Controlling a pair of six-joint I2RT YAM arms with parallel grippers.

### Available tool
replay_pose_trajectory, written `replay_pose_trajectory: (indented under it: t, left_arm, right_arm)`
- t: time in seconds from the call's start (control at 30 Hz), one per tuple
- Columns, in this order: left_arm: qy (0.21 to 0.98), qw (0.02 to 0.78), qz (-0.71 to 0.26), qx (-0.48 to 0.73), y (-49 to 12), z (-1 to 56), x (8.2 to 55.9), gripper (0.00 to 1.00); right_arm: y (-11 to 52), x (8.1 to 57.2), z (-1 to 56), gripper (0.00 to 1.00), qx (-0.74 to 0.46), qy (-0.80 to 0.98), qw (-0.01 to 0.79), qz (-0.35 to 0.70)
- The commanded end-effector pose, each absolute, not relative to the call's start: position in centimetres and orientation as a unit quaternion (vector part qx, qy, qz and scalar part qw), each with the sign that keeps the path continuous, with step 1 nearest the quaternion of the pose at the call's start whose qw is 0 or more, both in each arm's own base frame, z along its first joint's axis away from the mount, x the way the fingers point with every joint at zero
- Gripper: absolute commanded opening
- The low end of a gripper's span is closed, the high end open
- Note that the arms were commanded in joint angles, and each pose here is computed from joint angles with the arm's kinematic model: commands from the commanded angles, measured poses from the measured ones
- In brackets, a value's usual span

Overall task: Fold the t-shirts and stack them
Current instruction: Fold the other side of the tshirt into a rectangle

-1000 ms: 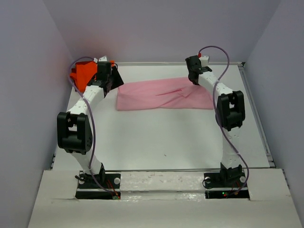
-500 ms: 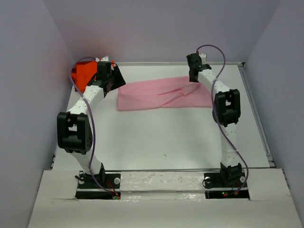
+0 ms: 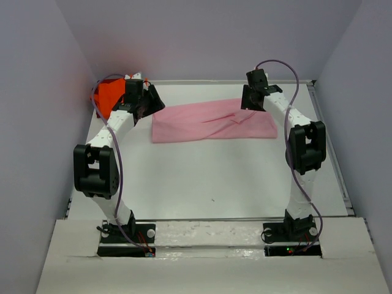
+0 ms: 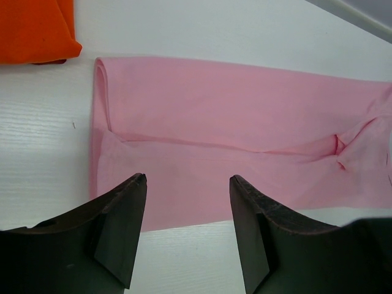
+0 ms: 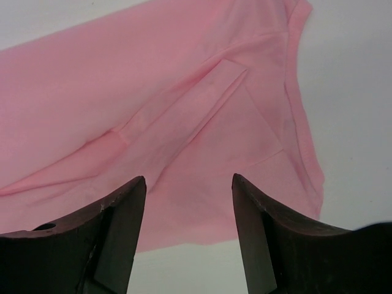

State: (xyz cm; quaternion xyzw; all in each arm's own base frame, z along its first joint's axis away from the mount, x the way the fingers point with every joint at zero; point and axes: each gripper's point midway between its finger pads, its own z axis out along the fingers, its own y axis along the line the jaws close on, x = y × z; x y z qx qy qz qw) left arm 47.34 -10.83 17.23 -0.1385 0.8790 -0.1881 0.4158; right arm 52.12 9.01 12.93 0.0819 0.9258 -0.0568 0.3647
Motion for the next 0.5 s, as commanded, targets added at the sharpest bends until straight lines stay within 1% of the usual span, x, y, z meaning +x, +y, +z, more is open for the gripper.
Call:
replay_pose_trajectory:
  t: [0.0, 0.27, 0.47]
  left_arm:
    - [0.871, 0.424, -0.209, -0.135, -11.0, 18.1, 47.4, 0.66]
    - [0.868, 0.428, -0.212, -0.136, -10.8, 18.5, 47.4, 0.66]
    - [0.868, 0.424, -0.221, -0.134, -10.9, 18.4, 47.3, 0.66]
  right_arm:
    - [12.8, 50.9, 12.1, 0.64, 0.061, 0.934, 0.353, 0.011]
    - [16.8, 50.3, 8.1, 0.63, 0.049, 0.947, 0.306, 0.085]
    - [17.4, 50.6, 6.6, 0.62, 0.054, 0.949, 0.299, 0.085]
